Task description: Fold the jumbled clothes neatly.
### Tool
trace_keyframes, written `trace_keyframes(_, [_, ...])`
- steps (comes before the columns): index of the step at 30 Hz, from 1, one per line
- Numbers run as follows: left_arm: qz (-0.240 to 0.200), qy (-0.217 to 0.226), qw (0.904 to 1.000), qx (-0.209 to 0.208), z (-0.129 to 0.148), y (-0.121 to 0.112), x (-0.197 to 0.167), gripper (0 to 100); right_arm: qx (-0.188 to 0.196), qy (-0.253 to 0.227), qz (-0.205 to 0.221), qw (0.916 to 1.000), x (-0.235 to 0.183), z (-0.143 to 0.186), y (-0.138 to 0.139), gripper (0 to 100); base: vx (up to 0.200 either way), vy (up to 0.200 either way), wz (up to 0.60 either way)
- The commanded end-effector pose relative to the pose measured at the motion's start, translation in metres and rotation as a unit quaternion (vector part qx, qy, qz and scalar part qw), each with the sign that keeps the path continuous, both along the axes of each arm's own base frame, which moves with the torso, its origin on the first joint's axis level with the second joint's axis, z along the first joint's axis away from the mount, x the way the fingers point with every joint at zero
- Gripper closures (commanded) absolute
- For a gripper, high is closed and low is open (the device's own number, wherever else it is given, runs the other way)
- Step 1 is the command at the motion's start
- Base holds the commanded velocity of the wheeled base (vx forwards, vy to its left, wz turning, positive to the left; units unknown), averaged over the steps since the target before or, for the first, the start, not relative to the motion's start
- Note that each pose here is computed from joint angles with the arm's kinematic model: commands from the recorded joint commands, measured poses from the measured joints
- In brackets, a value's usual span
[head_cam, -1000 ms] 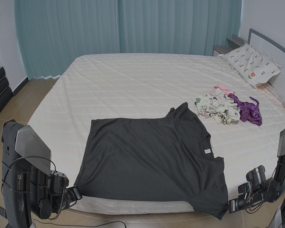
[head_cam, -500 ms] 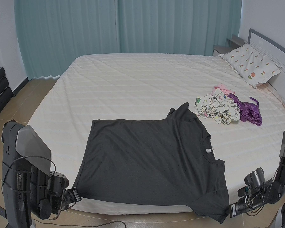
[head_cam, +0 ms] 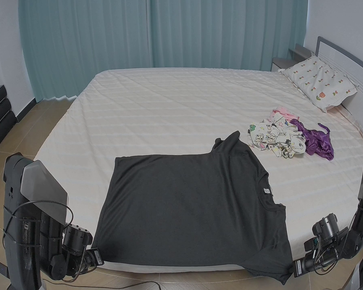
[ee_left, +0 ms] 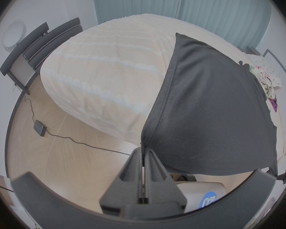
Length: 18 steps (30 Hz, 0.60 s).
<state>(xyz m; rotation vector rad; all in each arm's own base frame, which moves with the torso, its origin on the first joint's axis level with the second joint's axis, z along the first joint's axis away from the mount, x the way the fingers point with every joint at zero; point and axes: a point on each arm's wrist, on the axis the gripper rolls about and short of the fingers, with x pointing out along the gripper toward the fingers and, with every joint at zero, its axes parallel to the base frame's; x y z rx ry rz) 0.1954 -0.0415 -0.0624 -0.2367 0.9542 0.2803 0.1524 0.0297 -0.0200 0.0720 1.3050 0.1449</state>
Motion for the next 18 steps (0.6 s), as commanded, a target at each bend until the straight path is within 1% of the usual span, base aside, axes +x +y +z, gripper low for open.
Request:
trace_keyframes(1, [-0.003,0.019,0.9998,0.006,0.000,0.000,-0.006,100,-0.005,0.009,0.000,0.9999,-0.005,0.000,-0.001,100,0.000,0.000,0.00])
trace_keyframes(2, [-0.003,0.026,0.9996,0.008,0.000,0.001,-0.008,100,-0.005,0.010,-0.002,0.9999,-0.005,0.000,-0.001,100,0.000,0.000,0.00])
trace_keyframes(6, [-0.004,0.030,0.9995,0.008,0.003,0.000,-0.009,100,-0.004,0.006,-0.003,1.0000,-0.005,0.001,-0.001,100,0.000,0.000,0.00])
trace_keyframes(7, [-0.005,0.030,0.9995,0.005,0.008,0.001,-0.010,100,-0.001,-0.005,-0.005,1.0000,-0.005,0.005,-0.002,100,0.000,0.000,0.00])
trace_keyframes(10, [-0.005,0.026,0.9997,-0.001,0.015,0.001,-0.011,100,0.000,-0.011,-0.005,0.9999,-0.007,0.010,-0.002,100,0.000,0.000,0.00])
trace_keyframes(11, [-0.009,0.023,0.9997,-0.007,0.021,0.001,-0.012,100,0.000,-0.009,-0.004,1.0000,-0.010,0.013,-0.002,100,0.000,0.000,0.00])
trace_keyframes(14, [-0.012,0.015,0.9997,-0.012,0.024,0.000,-0.010,100,0.002,-0.017,-0.005,0.9998,-0.010,0.016,-0.003,100,0.000,0.000,0.00])
trace_keyframes(16, [-0.012,0.011,0.9998,-0.012,0.023,0.000,-0.008,100,0.003,-0.031,-0.008,0.9995,-0.009,0.019,-0.003,100,0.000,0.000,0.00])
trace_keyframes(18, [-0.025,0.010,0.9996,-0.006,0.023,0.000,-0.006,100,0.007,-0.052,-0.012,0.9985,-0.007,0.023,-0.004,100,0.000,0.000,0.00])
